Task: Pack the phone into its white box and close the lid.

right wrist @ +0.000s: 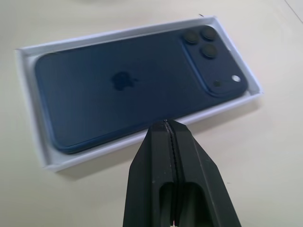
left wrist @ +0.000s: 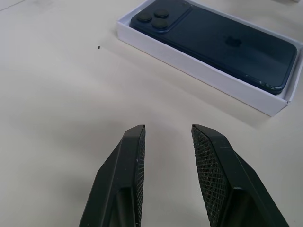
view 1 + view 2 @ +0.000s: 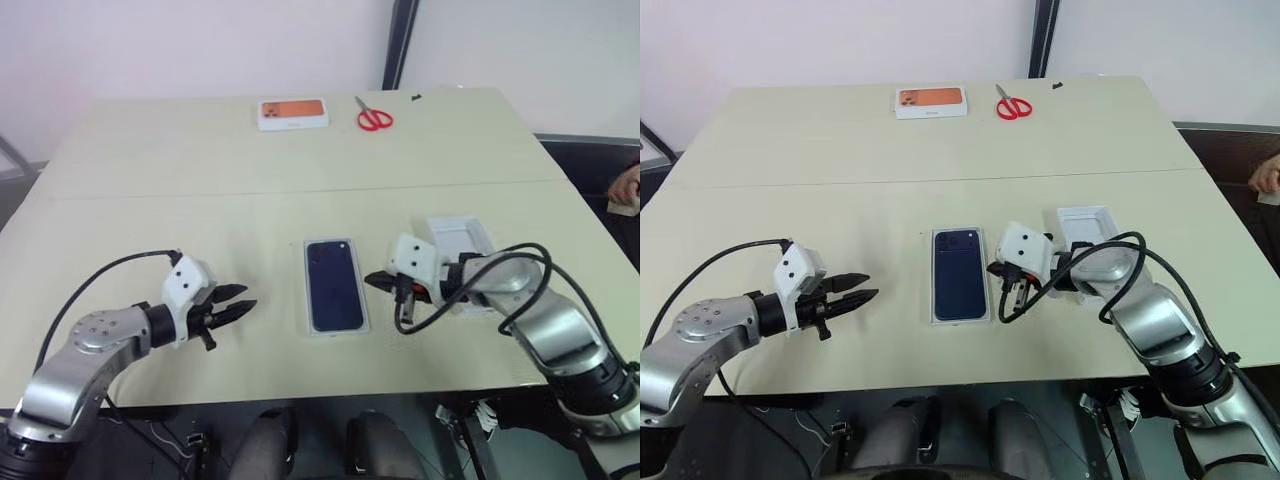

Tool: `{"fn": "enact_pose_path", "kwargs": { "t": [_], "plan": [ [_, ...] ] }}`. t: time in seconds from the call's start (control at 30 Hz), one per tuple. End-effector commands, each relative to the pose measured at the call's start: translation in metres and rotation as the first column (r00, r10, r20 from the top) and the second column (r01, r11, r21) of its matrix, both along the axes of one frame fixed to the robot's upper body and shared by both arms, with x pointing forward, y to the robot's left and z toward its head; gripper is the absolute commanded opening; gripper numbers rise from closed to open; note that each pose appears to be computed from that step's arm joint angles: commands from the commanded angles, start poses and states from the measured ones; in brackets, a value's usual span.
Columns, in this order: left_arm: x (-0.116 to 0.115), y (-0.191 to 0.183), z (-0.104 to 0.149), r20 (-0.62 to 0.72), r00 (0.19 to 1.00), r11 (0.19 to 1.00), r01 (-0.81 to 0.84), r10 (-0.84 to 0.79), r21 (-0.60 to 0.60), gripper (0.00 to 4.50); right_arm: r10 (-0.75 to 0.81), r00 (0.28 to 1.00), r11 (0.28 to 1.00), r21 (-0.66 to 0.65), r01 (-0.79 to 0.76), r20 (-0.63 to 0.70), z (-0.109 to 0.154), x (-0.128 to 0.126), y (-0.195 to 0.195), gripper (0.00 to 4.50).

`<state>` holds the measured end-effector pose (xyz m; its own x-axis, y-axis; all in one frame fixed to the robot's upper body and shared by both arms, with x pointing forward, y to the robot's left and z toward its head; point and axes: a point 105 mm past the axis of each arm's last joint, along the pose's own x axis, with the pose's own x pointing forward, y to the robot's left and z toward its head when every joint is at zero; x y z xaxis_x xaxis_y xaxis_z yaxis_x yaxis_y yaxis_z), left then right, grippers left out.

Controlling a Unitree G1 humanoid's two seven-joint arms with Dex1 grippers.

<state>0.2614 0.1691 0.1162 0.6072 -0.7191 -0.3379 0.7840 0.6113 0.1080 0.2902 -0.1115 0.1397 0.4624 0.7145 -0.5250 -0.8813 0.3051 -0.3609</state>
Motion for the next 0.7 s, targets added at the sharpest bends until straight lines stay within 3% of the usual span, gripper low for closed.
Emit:
{"fn": "enact_pose_path", "kwargs": {
  "t": [0.03,0.1,0.23,0.5,0.7],
  "plan": [
    [0.003,-0.004,0.004,0.025,0.999,1.0,0.024,-0.024,0.012,1.64,-0.009,0.997,1.0,0.008,0.009,0.075,0.015,0.001,-0.002,0.0],
    [0.006,-0.006,0.003,0.02,0.999,1.0,0.027,-0.027,0.013,1.38,-0.046,0.995,0.999,-0.012,0.047,0.087,0.013,0.007,-0.007,0.0],
    [0.013,-0.007,0.002,-0.015,1.0,1.0,0.011,-0.011,0.004,0.02,-0.098,0.991,0.993,-0.061,0.104,0.088,0.004,0.015,-0.015,0.0],
    [0.03,-0.032,-0.011,-0.056,0.996,0.989,0.076,-0.069,0.127,0.02,-0.11,0.99,0.988,-0.101,0.119,0.091,-0.005,0.021,-0.013,0.0],
    [0.038,-0.06,-0.01,-0.05,0.985,0.974,0.168,-0.163,0.15,0.02,-0.084,0.992,0.989,-0.118,0.095,0.089,-0.007,0.02,-0.004,0.0]
  ]
}}
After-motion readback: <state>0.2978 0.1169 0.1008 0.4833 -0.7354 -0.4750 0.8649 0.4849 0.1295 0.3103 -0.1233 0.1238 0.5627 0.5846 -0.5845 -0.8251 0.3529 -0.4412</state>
